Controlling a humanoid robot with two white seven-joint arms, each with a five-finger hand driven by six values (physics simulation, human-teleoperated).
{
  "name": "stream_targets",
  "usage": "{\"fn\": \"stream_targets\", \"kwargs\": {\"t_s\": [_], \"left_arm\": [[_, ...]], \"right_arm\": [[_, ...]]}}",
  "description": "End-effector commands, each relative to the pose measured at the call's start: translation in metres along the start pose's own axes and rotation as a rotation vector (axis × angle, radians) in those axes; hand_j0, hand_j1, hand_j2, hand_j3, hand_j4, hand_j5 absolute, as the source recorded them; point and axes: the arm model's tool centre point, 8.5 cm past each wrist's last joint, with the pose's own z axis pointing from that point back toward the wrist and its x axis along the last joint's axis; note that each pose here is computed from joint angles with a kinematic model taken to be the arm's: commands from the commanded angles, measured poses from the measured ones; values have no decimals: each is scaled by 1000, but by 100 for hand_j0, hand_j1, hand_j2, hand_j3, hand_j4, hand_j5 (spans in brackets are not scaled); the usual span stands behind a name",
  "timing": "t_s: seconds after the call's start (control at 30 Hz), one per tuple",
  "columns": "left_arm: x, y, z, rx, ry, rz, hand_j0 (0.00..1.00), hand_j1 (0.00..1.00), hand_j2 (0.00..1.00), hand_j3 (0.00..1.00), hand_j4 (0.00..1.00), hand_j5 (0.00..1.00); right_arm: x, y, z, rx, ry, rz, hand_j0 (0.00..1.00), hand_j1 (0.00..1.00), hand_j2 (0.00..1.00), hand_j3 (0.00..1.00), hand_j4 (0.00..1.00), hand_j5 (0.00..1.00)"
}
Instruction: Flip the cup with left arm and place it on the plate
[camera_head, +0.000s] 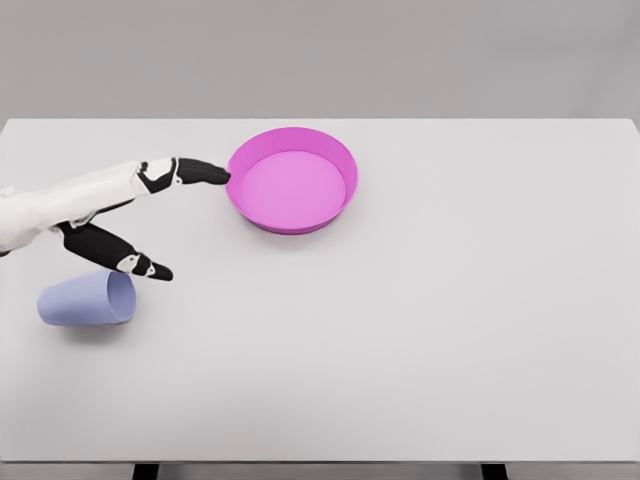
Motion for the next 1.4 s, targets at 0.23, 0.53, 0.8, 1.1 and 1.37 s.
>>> {"fn": "stream_targets", "kwargs": {"t_s": [0.23,0.53,0.8,1.1,1.37], "left_arm": [[-5,-7,24,-35,77,26,100,100,100,100,100,100],[-9,-18,44,-42,136,91,100,100,100,100,100,100],[-13,-35,74,-49,223,156,100,100,100,100,100,100],[-14,-42,94,-62,302,170,100,100,100,100,100,100],[-12,-22,95,-38,323,129,100,100,100,100,100,100]], "right_arm": [[0,0,0,0,0,2,100,100,100,100,100,100],[0,0,0,0,0,2,100,100,100,100,100,100],[0,0,0,0,0,2,100,100,100,100,100,100],[0,0,0,0,0,3,100,100,100,100,100,100],[0,0,0,0,0,2,100,100,100,100,100,100]]}}
